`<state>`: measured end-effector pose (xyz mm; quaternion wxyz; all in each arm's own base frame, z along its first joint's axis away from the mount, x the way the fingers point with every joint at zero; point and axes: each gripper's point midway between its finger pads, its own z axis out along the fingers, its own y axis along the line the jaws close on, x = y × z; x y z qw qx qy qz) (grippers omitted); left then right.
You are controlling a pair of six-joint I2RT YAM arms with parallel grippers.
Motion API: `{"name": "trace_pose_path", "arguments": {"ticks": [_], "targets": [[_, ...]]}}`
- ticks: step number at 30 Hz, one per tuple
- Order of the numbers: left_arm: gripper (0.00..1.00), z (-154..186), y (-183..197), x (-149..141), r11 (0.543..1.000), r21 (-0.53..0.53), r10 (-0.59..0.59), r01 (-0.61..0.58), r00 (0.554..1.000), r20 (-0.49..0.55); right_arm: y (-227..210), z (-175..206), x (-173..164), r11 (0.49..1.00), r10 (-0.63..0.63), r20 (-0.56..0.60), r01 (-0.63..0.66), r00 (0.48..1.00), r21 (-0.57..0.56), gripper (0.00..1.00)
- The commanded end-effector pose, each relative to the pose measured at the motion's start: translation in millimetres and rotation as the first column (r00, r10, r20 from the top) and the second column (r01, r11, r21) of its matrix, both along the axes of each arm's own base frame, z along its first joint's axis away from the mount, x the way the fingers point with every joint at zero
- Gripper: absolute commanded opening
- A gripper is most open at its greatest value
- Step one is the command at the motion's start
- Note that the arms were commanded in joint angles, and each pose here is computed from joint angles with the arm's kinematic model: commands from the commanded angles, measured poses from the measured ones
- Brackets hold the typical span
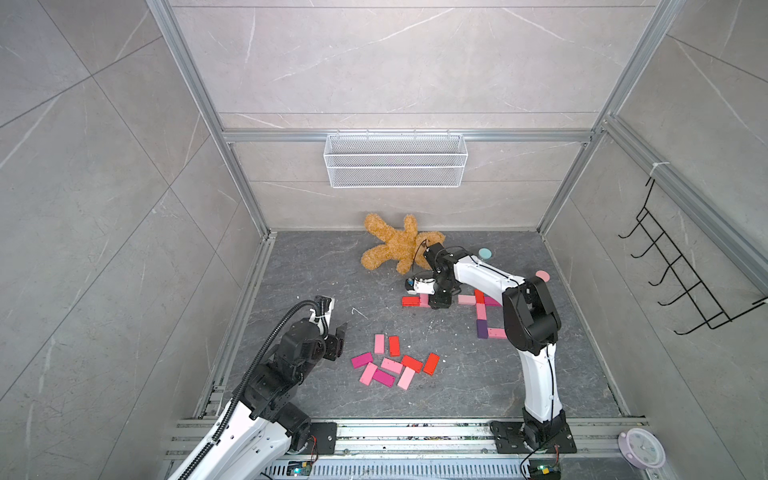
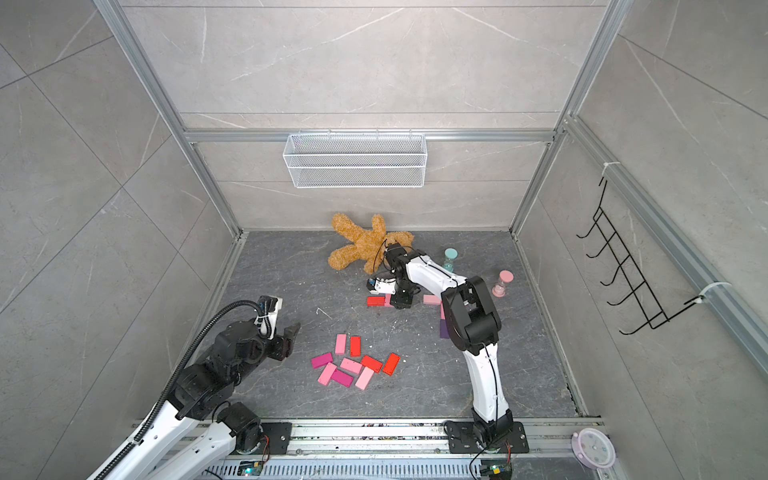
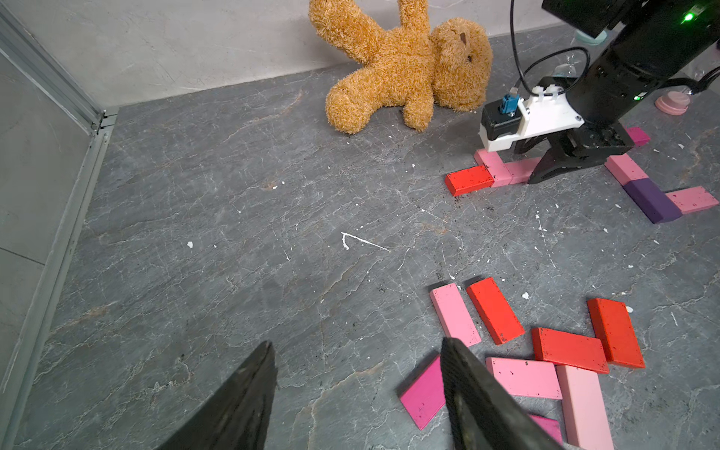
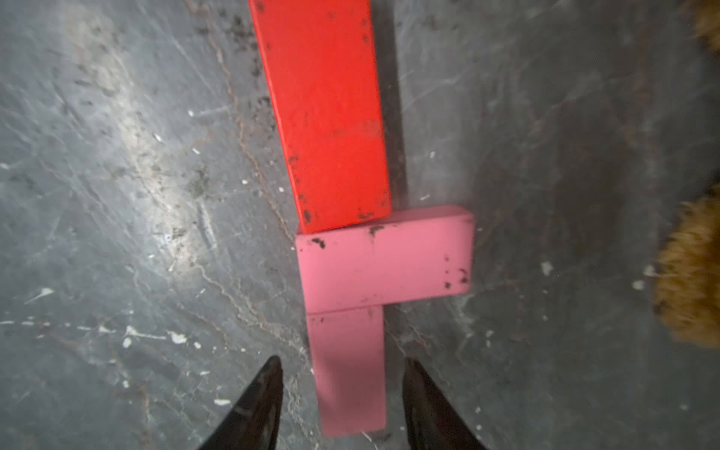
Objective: Assemble the letter t with building blocks
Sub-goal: Assemble the building block at the center of the board, then pick up the building block from the center of the board.
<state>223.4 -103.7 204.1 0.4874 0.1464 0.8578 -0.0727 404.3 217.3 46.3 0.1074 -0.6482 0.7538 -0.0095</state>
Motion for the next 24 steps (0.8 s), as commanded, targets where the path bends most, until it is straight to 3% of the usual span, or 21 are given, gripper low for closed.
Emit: {"name": "trace_pose_path", "arguments": {"ticks": [1,8,14,17,19,21,24], "targets": [[0.70,4.7,-2.9,1.5,0.999,-0.034,0.001,-0.001,1.000,0.012,2.3,32.7,7.8,0.998,-0.026,0.077,0.022,0.997,0.052,0.52],[0.70,3.0,-3.2,2.2,0.999,-0.046,0.008,-0.007,1.000,0.012,1.7,70.9,7.4,0.984,-0.137,0.140,0.118,0.981,0.135,0.50],[0.70,5.7,2.6,3.0,0.999,-0.031,0.034,-0.033,0.999,0.020,-0.2,96.9,-7.4,0.904,-0.344,0.189,0.270,0.920,0.332,0.50],[0.70,6.9,7.3,3.3,0.998,-0.020,0.055,-0.055,0.998,0.024,1.6,115.4,-23.6,0.810,-0.470,0.167,0.348,0.867,0.471,0.50],[0.70,7.2,10.8,3.4,0.997,-0.015,0.073,-0.072,0.997,0.027,1.7,120.7,-37.9,0.723,-0.576,0.094,0.453,0.812,0.522,0.50],[0.70,8.0,14.6,3.3,0.996,-0.013,0.091,-0.091,0.995,0.034,-0.6,119.0,-49.5,0.633,-0.675,0.013,0.570,0.738,0.524,0.49],[0.70,10.3,20.6,3.4,0.993,-0.012,0.121,-0.121,0.992,0.046,0.8,104.0,-76.4,0.550,-0.750,-0.079,0.686,0.657,0.477,0.48]]}}
